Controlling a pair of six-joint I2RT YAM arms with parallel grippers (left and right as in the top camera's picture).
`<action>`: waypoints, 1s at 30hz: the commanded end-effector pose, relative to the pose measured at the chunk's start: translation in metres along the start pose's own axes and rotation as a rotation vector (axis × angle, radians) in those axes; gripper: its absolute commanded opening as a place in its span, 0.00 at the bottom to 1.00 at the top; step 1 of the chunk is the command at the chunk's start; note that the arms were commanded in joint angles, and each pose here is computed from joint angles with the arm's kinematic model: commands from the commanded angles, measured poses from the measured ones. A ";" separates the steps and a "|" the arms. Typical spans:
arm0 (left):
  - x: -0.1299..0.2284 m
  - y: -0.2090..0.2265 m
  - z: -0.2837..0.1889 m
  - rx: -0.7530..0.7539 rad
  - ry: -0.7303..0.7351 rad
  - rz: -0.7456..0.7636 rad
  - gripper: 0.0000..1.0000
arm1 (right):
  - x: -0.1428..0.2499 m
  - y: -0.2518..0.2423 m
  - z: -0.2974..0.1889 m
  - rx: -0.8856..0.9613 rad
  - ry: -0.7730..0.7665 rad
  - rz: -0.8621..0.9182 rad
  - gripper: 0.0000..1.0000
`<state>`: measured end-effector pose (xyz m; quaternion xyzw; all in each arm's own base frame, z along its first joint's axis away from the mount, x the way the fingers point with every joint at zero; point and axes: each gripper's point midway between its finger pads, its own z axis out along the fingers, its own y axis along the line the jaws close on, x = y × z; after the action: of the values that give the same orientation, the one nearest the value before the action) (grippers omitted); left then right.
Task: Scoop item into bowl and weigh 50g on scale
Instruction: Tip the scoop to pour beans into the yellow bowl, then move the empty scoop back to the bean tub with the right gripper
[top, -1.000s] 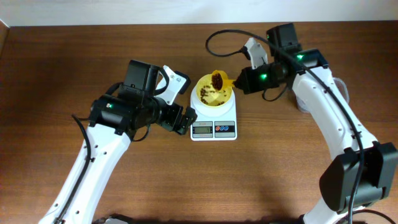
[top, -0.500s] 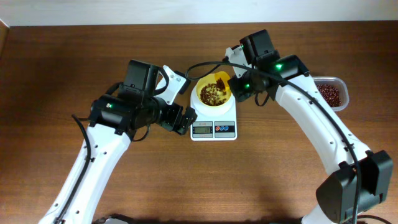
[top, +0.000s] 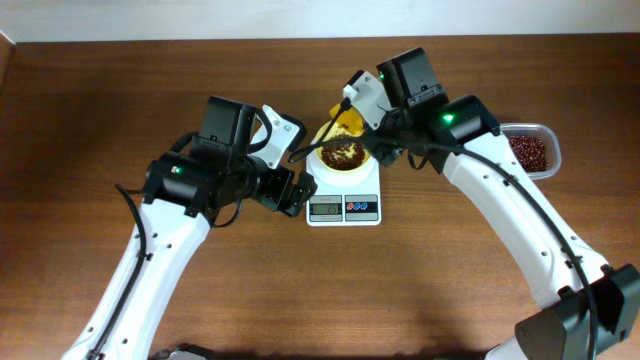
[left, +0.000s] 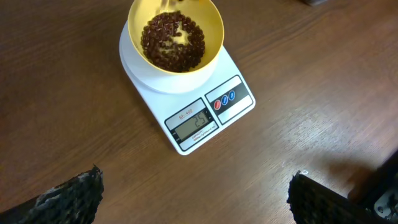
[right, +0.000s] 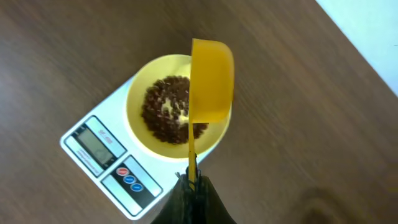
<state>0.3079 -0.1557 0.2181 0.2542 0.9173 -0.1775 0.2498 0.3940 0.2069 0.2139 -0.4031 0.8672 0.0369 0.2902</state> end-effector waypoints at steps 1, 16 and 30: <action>0.004 -0.001 0.005 0.011 0.015 0.016 0.99 | -0.013 0.003 -0.015 0.050 -0.030 -0.084 0.04; 0.004 -0.001 0.005 0.011 0.015 0.016 0.99 | -0.012 -0.014 -0.064 -0.506 -0.320 0.285 0.04; 0.004 -0.001 0.005 0.011 0.015 0.016 0.99 | 0.074 -0.162 -0.086 -0.272 -0.296 1.146 0.04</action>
<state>0.3079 -0.1557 0.2181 0.2542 0.9173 -0.1775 0.2498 0.4301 0.0485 0.2598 0.0318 0.8862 0.3717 0.2749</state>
